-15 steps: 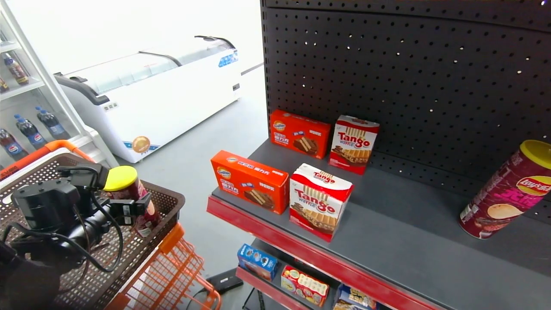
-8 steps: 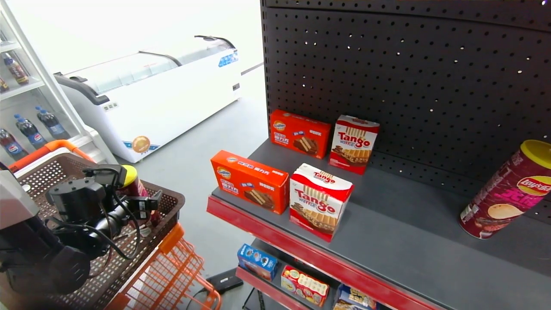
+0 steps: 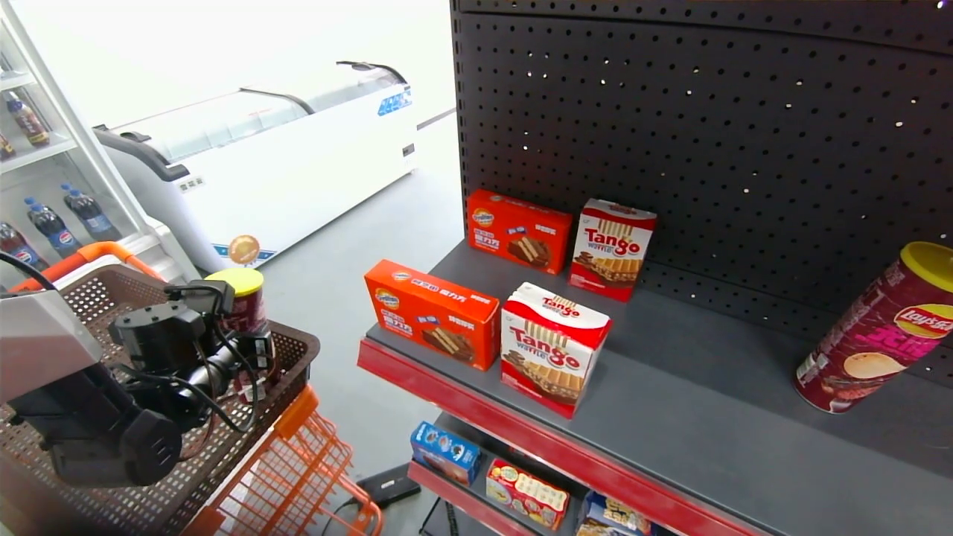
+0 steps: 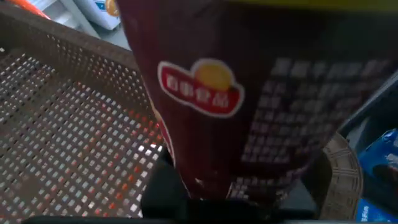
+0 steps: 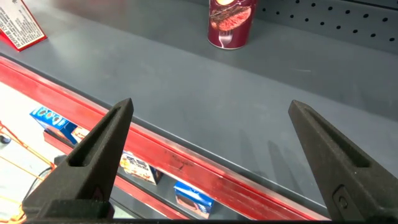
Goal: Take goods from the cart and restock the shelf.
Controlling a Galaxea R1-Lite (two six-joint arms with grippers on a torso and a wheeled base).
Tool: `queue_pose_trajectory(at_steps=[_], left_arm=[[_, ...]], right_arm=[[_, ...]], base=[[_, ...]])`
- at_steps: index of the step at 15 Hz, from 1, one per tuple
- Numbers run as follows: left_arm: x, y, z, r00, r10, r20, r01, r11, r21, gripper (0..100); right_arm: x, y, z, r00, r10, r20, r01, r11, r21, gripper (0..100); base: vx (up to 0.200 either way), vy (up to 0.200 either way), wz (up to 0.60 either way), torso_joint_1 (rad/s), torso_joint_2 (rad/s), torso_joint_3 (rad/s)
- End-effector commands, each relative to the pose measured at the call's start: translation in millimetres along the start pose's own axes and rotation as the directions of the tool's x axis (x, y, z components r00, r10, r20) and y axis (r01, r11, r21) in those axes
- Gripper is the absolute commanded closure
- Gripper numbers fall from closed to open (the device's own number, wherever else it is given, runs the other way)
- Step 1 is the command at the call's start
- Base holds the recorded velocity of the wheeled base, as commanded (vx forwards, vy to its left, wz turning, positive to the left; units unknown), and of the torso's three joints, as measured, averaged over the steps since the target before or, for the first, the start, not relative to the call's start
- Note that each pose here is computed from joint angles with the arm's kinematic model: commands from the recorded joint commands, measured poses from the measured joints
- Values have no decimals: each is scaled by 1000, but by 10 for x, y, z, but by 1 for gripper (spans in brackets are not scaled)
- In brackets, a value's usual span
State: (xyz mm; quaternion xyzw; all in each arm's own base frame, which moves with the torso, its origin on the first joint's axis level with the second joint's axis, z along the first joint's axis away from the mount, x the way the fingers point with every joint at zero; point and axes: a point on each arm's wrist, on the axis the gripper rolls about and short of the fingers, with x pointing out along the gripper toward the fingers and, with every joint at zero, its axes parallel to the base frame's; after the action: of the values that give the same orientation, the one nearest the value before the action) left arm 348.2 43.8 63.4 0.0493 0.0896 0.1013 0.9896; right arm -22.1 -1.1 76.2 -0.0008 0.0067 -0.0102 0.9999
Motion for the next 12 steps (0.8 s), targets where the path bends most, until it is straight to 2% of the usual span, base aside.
queue_pose_trajectory(at_steps=[1,2,3,5,6,8,9,10,11,12], left_arm=[[24,-48,72,999,-13,31,14,1000,-19,100],[36,-96,148,998,-19,65,21,999,-45,100],[2,-124,302,993,-15,116,22,998,-61,100],[-199,-164,651,980,-27,199,41,997,-69,100],[-419,-191,924,976,-58,208,72,995,-64,100],[-759,-220,1224,971,-144,191,155,987,-44,100],[-1026,-266,1489,945,-211,251,228,973,-40,100],[-1164,-334,1642,922,-255,293,279,959,-41,100],[-1203,-350,1678,918,-265,293,291,956,-46,100],[-1340,-378,1698,913,-305,272,327,944,-39,100]], right_arm=[[0,0,0,1000,-1,0,1,1000,0,0],[0,0,0,1000,-1,0,1,1000,0,0],[0,0,0,1000,2,0,-2,1000,0,0],[0,0,0,1000,-1,0,1,1000,0,0],[0,0,0,1000,2,0,-2,1000,0,0],[0,0,0,1000,0,0,0,1000,0,0],[0,-1,0,1000,0,0,0,1000,0,0],[0,0,0,1000,0,0,0,1000,0,0],[0,0,0,1000,0,0,0,1000,0,0],[0,0,0,1000,-1,0,1,1000,0,0]], base=[[0,0,0,0,0,0],[0,0,0,0,0,0],[0,0,0,0,0,0],[0,0,0,0,0,0],[0,0,0,0,0,0],[0,0,0,0,0,0],[0,0,0,0,0,0],[0,0,0,0,0,0],[0,0,0,0,0,0],[0,0,0,0,0,0]])
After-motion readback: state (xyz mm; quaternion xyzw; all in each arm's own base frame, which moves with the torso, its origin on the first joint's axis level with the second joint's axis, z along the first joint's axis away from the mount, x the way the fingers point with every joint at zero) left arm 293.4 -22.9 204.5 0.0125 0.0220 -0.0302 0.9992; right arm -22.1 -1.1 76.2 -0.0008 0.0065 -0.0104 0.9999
